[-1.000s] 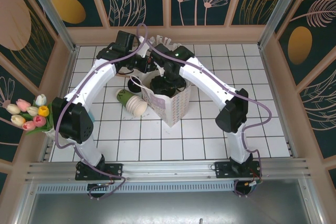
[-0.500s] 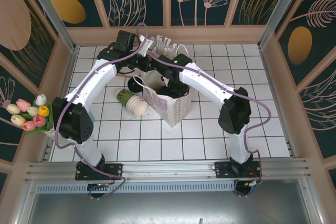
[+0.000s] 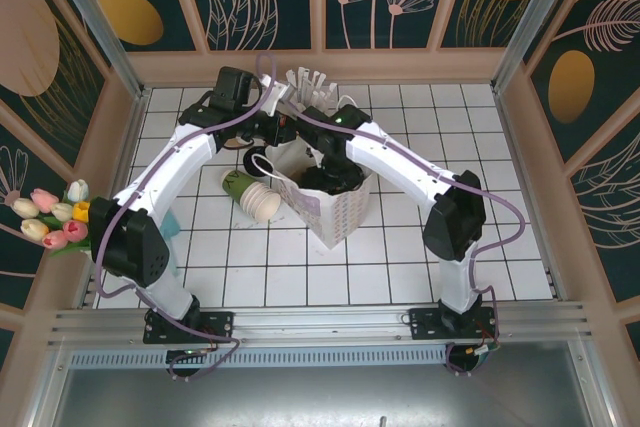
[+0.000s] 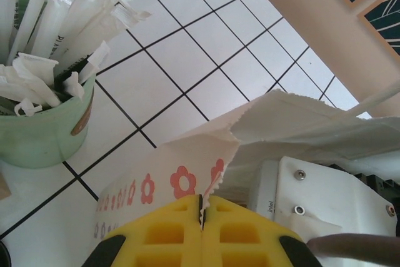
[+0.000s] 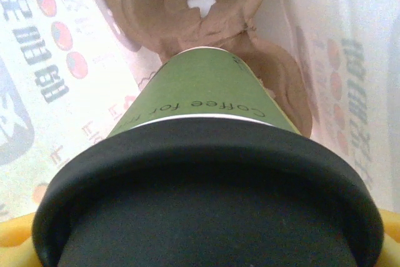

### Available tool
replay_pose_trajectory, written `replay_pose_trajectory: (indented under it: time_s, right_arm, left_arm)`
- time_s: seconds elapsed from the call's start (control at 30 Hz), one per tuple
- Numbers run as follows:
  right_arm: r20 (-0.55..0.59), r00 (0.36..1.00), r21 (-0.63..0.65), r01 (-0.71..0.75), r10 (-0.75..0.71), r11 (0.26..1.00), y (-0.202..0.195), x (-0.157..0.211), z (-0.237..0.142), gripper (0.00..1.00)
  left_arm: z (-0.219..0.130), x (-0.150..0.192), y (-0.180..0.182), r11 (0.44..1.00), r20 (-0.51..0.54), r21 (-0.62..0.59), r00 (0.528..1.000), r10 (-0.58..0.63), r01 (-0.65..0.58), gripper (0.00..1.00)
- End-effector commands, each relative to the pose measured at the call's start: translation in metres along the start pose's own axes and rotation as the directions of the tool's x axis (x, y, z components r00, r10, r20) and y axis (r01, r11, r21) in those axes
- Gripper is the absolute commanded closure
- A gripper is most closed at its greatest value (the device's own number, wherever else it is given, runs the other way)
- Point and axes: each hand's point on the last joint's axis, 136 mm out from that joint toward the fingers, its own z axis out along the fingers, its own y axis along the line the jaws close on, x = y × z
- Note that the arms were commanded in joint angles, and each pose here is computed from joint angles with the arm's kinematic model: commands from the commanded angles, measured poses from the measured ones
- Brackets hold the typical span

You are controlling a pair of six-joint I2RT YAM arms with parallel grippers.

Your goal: Pack the takeout coffee

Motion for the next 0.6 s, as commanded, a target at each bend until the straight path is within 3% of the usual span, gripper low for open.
replay_pose_trajectory:
  time_s: [0.0,0.3,0.57]
  right_arm:
    - [-0.01,1.0,0.044,-0.012,0.013,0.999,-0.013,0.003,-0.002,0.46]
    - [-0.048,0.999,0.077,0.006,-0.002,0.997,-0.02,0.002,0.013,0.47]
    - [-0.043,0.999,0.028,-0.014,0.015,1.0,-0.012,0.004,0.006,0.49]
  left_arm:
    - [-0.002,0.0,-0.003,1.0,0.009,0.002,1.0,-0.003,0.003,1.0]
    - [-0.002,-0.002,0.001,1.0,0.017,-0.023,1.0,-0.008,0.008,1.0]
    - [-0.002,-0.007,0.001,1.0,0.025,-0.028,1.0,0.001,0.0,1.0]
